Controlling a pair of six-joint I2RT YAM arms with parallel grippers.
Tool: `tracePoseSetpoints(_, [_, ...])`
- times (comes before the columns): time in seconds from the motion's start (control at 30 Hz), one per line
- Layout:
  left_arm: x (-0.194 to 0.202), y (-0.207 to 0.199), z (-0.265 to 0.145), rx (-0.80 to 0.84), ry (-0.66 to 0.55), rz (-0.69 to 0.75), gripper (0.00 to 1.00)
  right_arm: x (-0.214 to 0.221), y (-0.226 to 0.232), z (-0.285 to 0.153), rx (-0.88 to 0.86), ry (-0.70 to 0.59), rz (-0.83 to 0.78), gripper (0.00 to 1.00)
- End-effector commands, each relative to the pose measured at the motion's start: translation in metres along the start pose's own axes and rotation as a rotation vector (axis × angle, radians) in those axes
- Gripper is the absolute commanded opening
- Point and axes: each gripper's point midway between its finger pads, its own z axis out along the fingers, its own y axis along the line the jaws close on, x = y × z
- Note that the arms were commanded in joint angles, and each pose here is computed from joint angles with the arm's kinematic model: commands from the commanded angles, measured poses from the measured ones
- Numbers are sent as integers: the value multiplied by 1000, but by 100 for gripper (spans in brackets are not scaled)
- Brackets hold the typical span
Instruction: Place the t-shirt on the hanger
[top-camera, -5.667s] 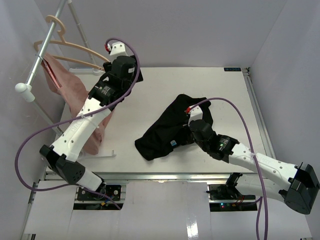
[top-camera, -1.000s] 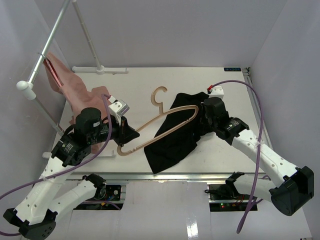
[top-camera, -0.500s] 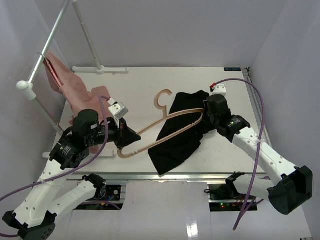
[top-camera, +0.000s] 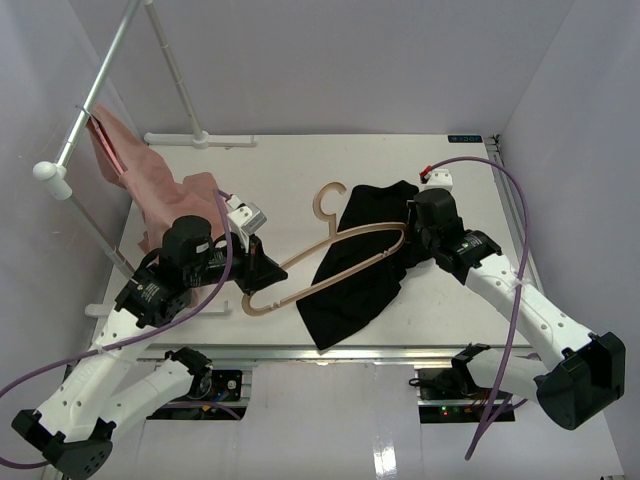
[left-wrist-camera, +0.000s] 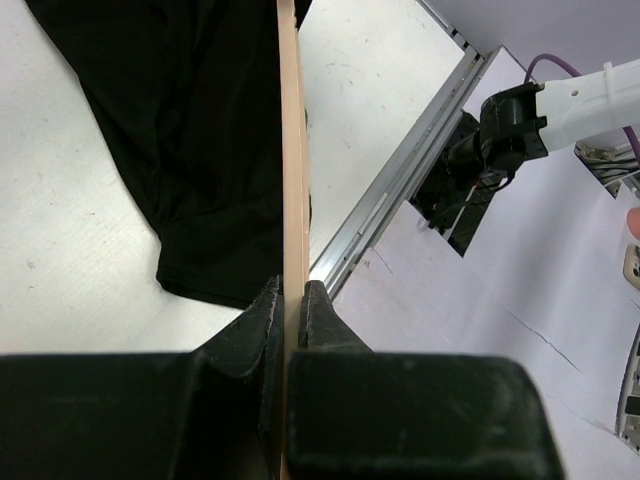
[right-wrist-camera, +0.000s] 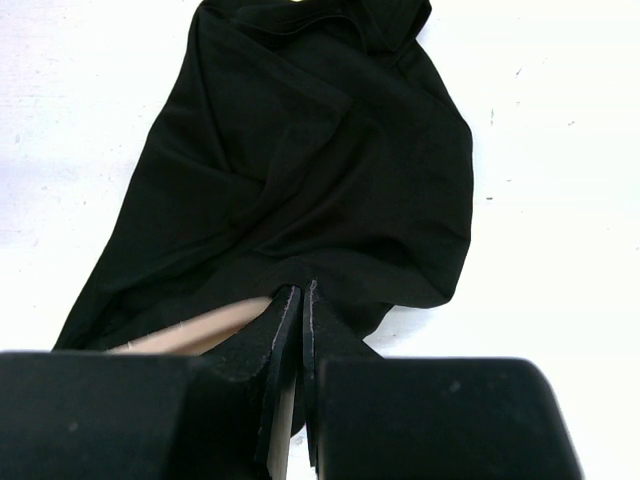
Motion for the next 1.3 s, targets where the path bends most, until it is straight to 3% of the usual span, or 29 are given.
tracePoseSetpoints(0.0, [-17, 2, 1, -15, -59, 28, 0, -25, 8, -17, -67, -69, 3, 8])
tracePoseSetpoints(0.47, [-24, 2, 15, 31, -43, 65, 0, -36, 28, -34, -201, -73, -35, 8])
tracePoseSetpoints(0.87, [-71, -27, 30, 222, -161, 154, 0, -91, 51, -77, -337, -179, -33, 8])
tracePoseSetpoints(1.0, [-71, -26, 41, 247, -162, 128, 0, -102, 58, -86, -377, -193, -37, 8])
tracePoseSetpoints(1.27, [-65, -21, 58, 296, -279, 146, 0, -105, 82, -108, -536, -191, -48, 8])
